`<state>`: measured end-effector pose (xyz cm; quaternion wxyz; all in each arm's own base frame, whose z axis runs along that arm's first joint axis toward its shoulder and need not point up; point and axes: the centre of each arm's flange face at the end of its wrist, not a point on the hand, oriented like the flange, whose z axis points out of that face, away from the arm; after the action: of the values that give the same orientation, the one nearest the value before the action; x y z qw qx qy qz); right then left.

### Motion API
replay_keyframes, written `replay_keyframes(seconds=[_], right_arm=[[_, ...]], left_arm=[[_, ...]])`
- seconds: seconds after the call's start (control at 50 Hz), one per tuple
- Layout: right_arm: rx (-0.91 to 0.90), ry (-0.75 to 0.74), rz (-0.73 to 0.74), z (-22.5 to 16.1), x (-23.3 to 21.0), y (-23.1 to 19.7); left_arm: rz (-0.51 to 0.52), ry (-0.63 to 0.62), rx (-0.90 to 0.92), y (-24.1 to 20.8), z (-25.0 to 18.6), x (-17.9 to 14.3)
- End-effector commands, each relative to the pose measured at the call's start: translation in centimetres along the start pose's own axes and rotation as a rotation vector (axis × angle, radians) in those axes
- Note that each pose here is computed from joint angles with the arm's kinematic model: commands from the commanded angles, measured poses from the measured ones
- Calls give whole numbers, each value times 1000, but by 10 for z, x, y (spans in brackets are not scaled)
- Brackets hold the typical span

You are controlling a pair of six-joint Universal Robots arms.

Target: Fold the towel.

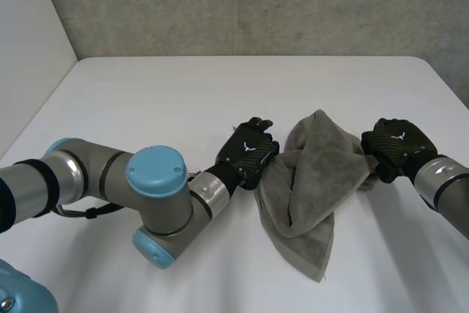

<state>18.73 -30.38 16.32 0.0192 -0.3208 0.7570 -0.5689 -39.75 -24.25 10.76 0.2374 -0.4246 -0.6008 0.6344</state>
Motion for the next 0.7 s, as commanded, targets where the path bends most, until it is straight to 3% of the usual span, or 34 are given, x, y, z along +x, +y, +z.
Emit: replay_keyframes(seconds=[0.02, 0.16, 0.28, 0.4, 0.5, 0.54, 0.56, 0.58, 0.64, 0.7], right_arm=[[-28, -55, 23, -13, 3, -17], [-25, -214, 64, -43, -2, -53], [34, -278, 46, -66, 0, -86], [142, -246, -38, -65, 11, -116], [230, -259, -165, -41, 6, -138], [320, -230, -236, -38, 3, -162], [425, -148, -265, -43, 4, -192], [426, -147, -266, -43, 4, -193], [618, 21, -185, -59, 13, -231], [706, 25, -100, -81, 9, -233]], left_arm=[[-6, 15, 11, -11, -6, -9], [5, -112, 48, -67, -41, -64], [-34, -108, -38, -85, -72, -66], [-7, -182, -3, -103, -79, -94], [59, -255, 119, -137, -60, -130], [73, -273, 145, -143, -55, -138], [73, -274, 146, -143, -55, -138], [90, -299, 177, -152, -53, -146], [119, -371, 276, -185, -68, -154], [131, -387, 308, -196, -79, -152]])
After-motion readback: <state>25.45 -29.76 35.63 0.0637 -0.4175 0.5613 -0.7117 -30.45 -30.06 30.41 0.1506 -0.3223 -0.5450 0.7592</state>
